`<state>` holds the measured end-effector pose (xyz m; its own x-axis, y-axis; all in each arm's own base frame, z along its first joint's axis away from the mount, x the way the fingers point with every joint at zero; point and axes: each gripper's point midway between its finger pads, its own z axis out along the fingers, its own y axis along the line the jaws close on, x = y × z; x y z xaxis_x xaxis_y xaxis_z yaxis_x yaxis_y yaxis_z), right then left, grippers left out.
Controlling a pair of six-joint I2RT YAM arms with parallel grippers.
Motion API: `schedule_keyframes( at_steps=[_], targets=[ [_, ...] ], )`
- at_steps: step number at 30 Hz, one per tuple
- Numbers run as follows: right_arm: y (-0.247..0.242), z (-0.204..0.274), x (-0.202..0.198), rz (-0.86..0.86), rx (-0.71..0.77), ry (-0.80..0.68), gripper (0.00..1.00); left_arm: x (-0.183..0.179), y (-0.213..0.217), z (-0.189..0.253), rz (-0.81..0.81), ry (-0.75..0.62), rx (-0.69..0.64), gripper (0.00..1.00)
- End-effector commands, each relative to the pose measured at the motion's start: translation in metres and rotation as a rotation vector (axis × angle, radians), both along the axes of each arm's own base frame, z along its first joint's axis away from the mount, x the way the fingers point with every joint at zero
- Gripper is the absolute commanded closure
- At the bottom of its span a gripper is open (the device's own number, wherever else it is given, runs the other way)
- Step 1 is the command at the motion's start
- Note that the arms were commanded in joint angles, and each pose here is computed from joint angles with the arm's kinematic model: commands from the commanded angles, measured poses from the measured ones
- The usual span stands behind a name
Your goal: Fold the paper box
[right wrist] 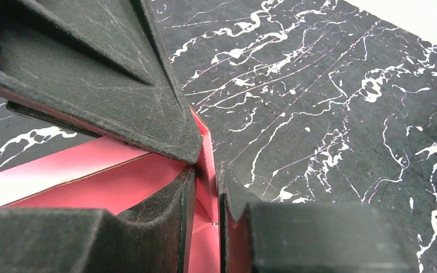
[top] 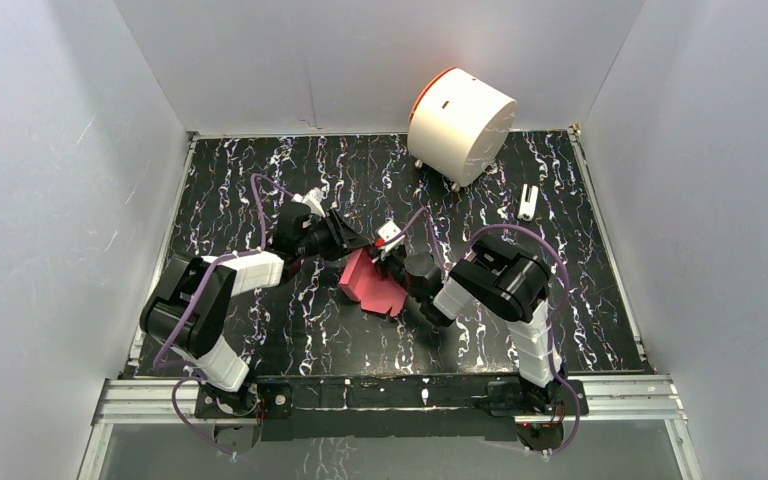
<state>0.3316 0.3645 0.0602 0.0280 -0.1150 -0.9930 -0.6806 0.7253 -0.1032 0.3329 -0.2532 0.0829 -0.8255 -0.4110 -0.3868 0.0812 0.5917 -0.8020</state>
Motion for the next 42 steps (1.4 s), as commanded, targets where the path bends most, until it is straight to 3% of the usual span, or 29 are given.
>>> schedule_keyframes(
  at_steps=[1, 8, 16, 22, 28, 35, 42],
  targets=[
    [-0.021, -0.005, 0.016, -0.076, -0.098, -0.010, 0.72, -0.044, -0.021, 0.035, -0.165, 0.016, -0.079, 0.64],
    [-0.020, 0.006, 0.010, -0.036, -0.158, 0.020, 0.55, -0.032, 0.008, 0.023, -0.030, -0.026, 0.093, 0.57],
    [-0.042, 0.023, 0.001, -0.077, -0.253, 0.097, 0.35, -0.030, 0.027, 0.034, 0.032, -0.075, 0.172, 0.46],
    [-0.080, 0.031, -0.008, -0.203, -0.227, 0.220, 0.21, -0.034, 0.024, 0.049, -0.001, -0.113, 0.201, 0.39],
    [-0.112, 0.047, -0.021, -0.283, -0.117, 0.313, 0.02, -0.037, 0.009, 0.036, -0.064, -0.109, 0.282, 0.35],
    [-0.136, 0.052, -0.033, -0.348, -0.038, 0.419, 0.02, -0.031, -0.004, 0.018, -0.097, -0.106, 0.389, 0.34],
    [-0.142, 0.052, -0.037, -0.370, 0.011, 0.458, 0.02, -0.032, -0.008, 0.000, -0.112, -0.066, 0.422, 0.51]
  ],
)
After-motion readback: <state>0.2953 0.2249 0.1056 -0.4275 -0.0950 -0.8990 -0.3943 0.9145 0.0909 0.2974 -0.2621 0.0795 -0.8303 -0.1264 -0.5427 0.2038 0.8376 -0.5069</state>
